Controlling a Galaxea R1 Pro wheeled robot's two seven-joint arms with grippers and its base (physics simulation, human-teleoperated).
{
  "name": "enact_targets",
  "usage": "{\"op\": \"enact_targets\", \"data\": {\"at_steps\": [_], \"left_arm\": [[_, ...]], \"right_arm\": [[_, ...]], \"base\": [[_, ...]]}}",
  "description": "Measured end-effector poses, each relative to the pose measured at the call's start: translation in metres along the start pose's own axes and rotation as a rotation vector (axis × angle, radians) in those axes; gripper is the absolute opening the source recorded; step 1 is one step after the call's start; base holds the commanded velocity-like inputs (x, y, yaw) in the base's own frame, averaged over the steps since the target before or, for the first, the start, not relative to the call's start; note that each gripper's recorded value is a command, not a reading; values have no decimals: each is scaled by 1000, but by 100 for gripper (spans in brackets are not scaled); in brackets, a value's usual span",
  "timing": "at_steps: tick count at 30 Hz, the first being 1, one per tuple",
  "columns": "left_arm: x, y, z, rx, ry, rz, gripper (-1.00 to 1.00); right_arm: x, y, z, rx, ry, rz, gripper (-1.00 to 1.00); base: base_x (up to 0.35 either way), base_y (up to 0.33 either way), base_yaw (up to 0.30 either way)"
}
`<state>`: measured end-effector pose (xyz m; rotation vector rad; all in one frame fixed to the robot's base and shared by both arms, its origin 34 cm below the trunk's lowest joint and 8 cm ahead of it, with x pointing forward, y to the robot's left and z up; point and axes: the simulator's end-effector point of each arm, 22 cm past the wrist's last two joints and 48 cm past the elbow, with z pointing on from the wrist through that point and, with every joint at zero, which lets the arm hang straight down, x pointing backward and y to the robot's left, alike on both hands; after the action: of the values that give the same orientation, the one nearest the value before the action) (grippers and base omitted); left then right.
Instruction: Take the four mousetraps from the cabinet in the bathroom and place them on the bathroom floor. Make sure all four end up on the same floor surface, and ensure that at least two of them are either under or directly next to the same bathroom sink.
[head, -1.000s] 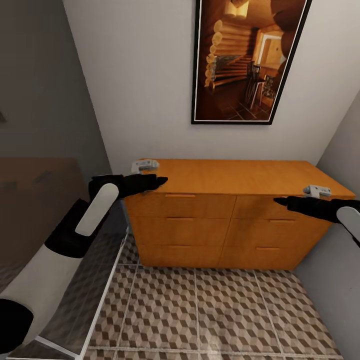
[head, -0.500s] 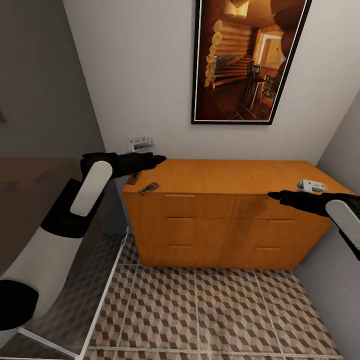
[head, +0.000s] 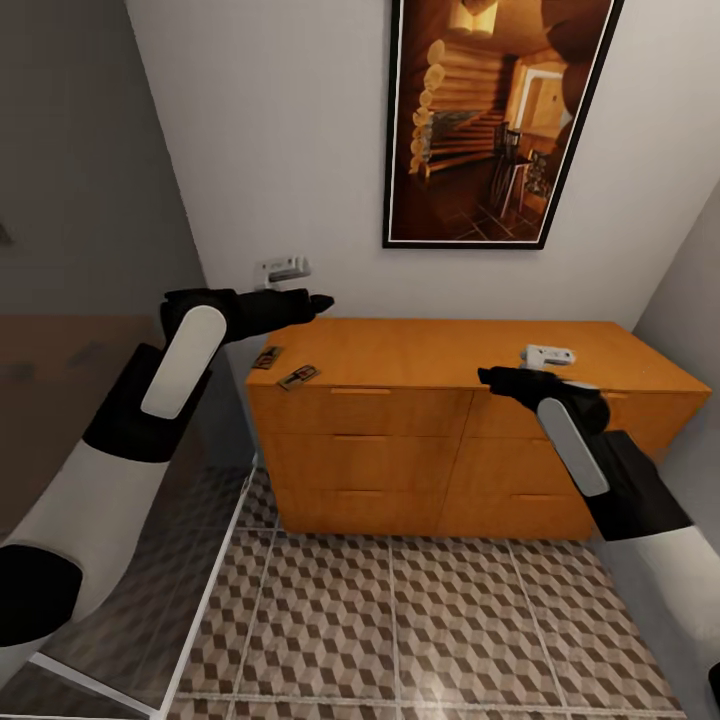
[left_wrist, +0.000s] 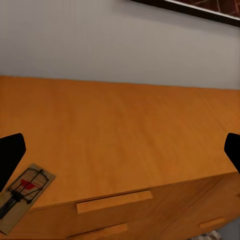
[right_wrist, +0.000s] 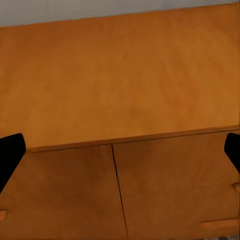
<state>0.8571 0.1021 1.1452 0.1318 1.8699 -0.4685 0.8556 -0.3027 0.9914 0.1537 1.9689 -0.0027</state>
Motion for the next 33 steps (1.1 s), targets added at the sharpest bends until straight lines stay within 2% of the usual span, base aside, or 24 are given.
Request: {"op": "enact_targets", "data": {"at_steps": [4,8,11,14,18,33], "left_arm": [[2,5,-1,-8,4,6,100],[3,12,-2,-20,9,14,100],[8,25,-4,-43,34,37,100],[18,36,-7,-61,83,67,100],[22,43,-9,-73,103,80,100],[26,46,-11,-78,127,96,100]], "right_arm": [[0,14,0,8,-15,-21,100],[1,18,0,9,-17,-26,100],[3,20,0,9,-14,-27,100],[4,22,0,6,-11,-28,100],[5,24,0,4,-10,-27,100],[5,25,0,1,-7,-28,100]], "base": [[0,0,0],[0,0,0],[0,0,0],[0,0,0],[11,-1,0],[232,-37,0]]}}
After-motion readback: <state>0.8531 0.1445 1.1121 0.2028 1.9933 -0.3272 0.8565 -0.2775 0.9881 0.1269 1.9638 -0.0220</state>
